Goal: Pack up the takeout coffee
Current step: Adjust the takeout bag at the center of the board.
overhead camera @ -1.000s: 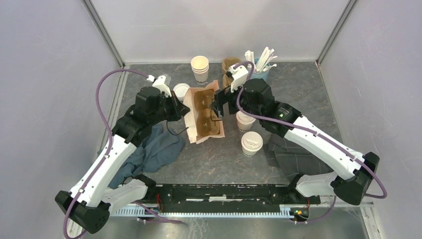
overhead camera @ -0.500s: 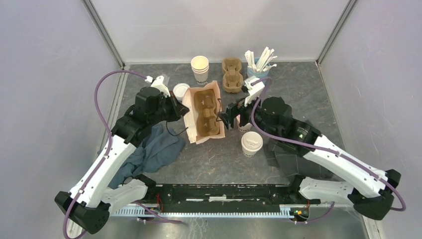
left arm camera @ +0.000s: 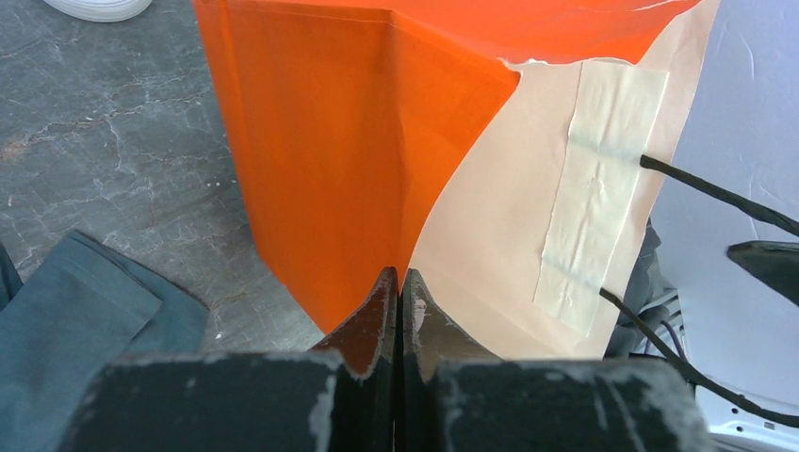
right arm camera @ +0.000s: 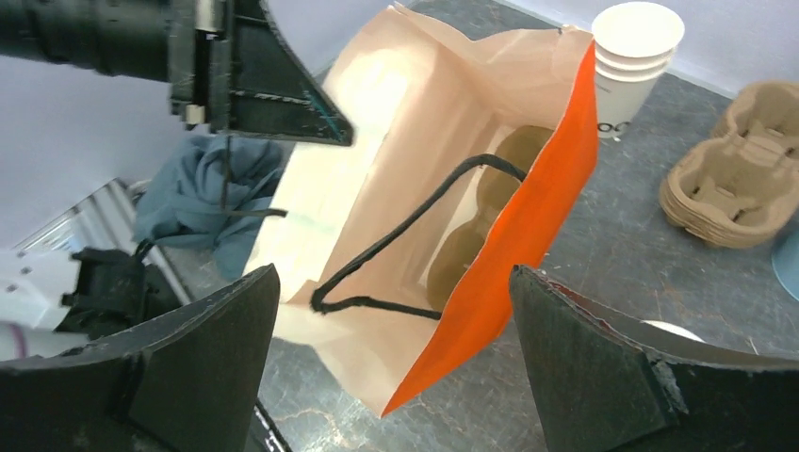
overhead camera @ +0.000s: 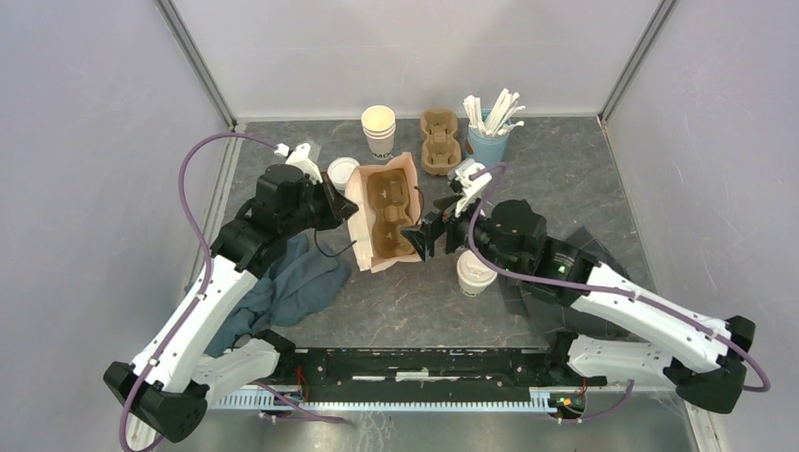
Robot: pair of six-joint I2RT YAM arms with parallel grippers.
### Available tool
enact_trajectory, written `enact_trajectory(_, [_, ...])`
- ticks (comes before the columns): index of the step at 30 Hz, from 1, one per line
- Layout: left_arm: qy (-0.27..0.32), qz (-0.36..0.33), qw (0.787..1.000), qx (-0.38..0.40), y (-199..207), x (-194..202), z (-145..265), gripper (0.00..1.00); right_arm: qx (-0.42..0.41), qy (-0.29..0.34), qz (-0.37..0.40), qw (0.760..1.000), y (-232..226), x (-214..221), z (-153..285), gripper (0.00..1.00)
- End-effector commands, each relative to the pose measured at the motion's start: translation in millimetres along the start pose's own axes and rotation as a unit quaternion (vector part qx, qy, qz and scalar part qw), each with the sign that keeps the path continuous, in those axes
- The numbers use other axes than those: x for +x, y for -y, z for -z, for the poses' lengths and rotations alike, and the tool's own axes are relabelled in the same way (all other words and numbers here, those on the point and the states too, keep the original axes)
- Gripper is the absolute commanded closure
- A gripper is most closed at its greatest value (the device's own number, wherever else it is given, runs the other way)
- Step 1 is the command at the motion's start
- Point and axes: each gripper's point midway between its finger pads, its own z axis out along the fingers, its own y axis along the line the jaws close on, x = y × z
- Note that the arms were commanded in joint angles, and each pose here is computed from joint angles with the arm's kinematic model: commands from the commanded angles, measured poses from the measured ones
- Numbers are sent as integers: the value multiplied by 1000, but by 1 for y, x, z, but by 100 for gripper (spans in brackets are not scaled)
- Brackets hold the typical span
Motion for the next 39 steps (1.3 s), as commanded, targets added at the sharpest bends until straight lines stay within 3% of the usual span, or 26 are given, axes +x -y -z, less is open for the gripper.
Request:
enact_trajectory(1, [11, 21, 1000, 1, 7, -10, 7, 98, 113, 23, -24, 993, 24, -14, -16, 2])
enact_trajectory(3, [9, 39, 999, -8, 6, -10, 8, 98, 136, 13, 11, 991, 28, -16, -30, 2])
enact_trajectory(5, [9, 77, 996, -34, 0, -10, 9, 97, 151, 19, 37, 988, 29, -31, -38, 12])
enact_trajectory(6, [-2, 107, 993, -51, -3, -5, 11, 97, 143, 33, 46, 988, 26, -41, -41, 27])
enact_trajectory(7, [2, 141, 988, -66, -5, -7, 13, 97, 132, 49, 52, 989, 21, -53, -42, 62])
enact_trajectory(8, [-2, 172, 982, -73, -4, -6, 15, 98, 124, 61, 54, 989, 18, -63, -42, 86])
enact_trajectory(9, [-10, 198, 977, -72, 0, -4, 17, 98, 124, 66, 52, 989, 16, -71, -42, 99])
enact_trajectory(15, [0, 300, 953, -34, 20, -9, 43, 90, 60, 45, 65, 995, -12, -97, -51, 100])
enact_trajectory(18, [11, 294, 955, -28, 18, -6, 58, 52, 67, 24, 61, 996, -4, -92, -54, 100])
enact_trajectory(21, [38, 245, 969, -13, 18, -15, 76, 31, 30, -16, -31, 999, 25, -50, -66, 100])
enact_trajectory(24, [64, 199, 977, -32, 14, -29, 88, 26, -33, -50, -73, 996, 22, -33, -75, 100])
enact_trajectory(33, [134, 84, 983, -97, 4, -81, 113, 13, -118, -101, 36, 987, 5, -32, -93, 97])
enact_trajectory(35, [122, 58, 985, -103, 6, -86, 106, 8, -118, -111, 65, 985, 9, -31, -94, 97])
enact_trajectory(39, [44, 19, 994, -99, 13, -73, 76, 6, -130, -101, 97, 982, 9, -35, -95, 100])
